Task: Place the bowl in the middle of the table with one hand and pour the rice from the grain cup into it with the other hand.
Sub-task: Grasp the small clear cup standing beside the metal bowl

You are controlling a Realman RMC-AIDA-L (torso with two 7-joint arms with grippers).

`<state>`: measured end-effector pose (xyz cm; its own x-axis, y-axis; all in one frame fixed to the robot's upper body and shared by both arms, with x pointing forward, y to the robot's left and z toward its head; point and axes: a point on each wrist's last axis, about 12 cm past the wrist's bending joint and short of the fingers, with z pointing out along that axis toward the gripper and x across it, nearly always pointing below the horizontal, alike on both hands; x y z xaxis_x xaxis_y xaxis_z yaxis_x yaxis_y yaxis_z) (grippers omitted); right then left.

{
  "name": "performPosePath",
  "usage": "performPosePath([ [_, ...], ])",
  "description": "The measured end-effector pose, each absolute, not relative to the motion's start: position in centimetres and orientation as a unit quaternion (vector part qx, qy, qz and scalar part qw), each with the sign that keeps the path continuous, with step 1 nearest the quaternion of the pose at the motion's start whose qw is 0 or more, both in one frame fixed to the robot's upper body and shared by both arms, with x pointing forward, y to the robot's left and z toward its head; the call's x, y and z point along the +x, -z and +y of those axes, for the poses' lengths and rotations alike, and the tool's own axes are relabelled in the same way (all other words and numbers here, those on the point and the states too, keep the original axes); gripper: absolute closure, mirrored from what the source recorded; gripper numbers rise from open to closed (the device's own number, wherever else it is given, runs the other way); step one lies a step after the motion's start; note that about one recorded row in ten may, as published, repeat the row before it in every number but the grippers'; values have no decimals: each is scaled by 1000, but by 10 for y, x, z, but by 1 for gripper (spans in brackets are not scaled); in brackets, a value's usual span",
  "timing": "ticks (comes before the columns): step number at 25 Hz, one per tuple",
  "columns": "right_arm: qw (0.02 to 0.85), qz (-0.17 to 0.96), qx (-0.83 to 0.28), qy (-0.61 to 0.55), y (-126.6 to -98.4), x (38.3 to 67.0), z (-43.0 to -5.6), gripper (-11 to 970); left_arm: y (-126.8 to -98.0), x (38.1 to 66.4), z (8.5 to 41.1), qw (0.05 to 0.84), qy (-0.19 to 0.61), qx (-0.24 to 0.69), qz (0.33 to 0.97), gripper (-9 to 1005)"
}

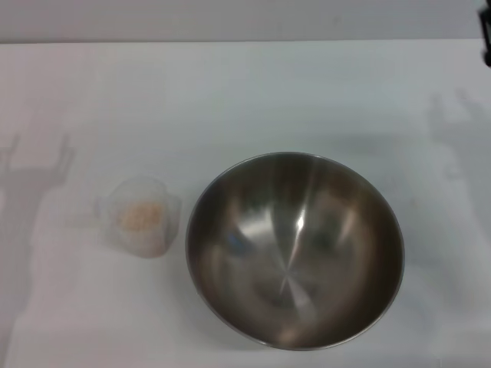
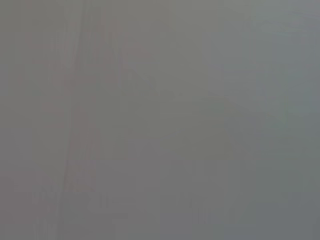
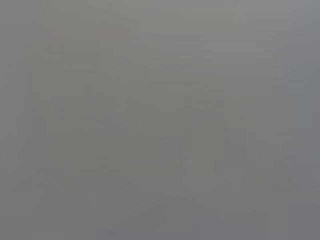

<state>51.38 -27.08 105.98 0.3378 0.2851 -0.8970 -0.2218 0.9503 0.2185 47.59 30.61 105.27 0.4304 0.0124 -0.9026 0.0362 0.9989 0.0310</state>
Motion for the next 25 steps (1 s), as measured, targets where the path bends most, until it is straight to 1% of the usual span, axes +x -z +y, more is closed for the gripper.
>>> performPosePath([
  [1,806,567,47,-162,-1053,511,-284,458,-1047,463,309,839,26,11,543,211],
  [2,806,567,47,-162,-1053,511,-284,458,-1044,457,309,836,37,7,548,211],
  [6,800,584,61,-127,-1046,505,-305,458,-1044,457,309,836,37,7,548,212],
  [9,795,593,55,-116,-1044,506,-308,459,-1040,450,309,831,52,3,554,212],
  [10,792,597,52,-112,-1043,508,-310,459,-1023,414,299,804,92,19,587,212],
  [12,791,601,48,-109,-1043,510,-311,459,-1023,414,299,804,92,19,587,212],
  [13,791,601,42,-104,-1044,512,-311,459,-1018,406,295,795,103,33,597,212],
  [15,792,602,38,-101,-1044,512,-311,459,-1018,406,295,795,103,33,597,212],
  [16,792,602,32,-94,-1044,512,-311,459,-1012,396,293,781,113,55,612,212],
  [18,794,601,28,-90,-1044,512,-311,459,-1012,396,293,781,113,55,612,212],
  [19,794,601,28,-90,-1044,512,-311,459,-1006,390,292,764,118,78,629,212],
  [20,794,601,27,-88,-1044,512,-311,459,-1006,390,292,764,118,78,629,212],
  [21,794,602,25,-85,-1044,511,-313,459,-1002,388,291,752,121,91,642,212],
  [23,793,603,24,-84,-1043,510,-313,459,-1002,388,291,752,121,91,642,212],
  [24,793,603,23,-82,-1043,510,-313,459,-995,386,290,735,104,112,661,212],
  [25,793,603,22,-80,-1043,510,-314,459,-993,386,289,730,101,117,665,212],
])
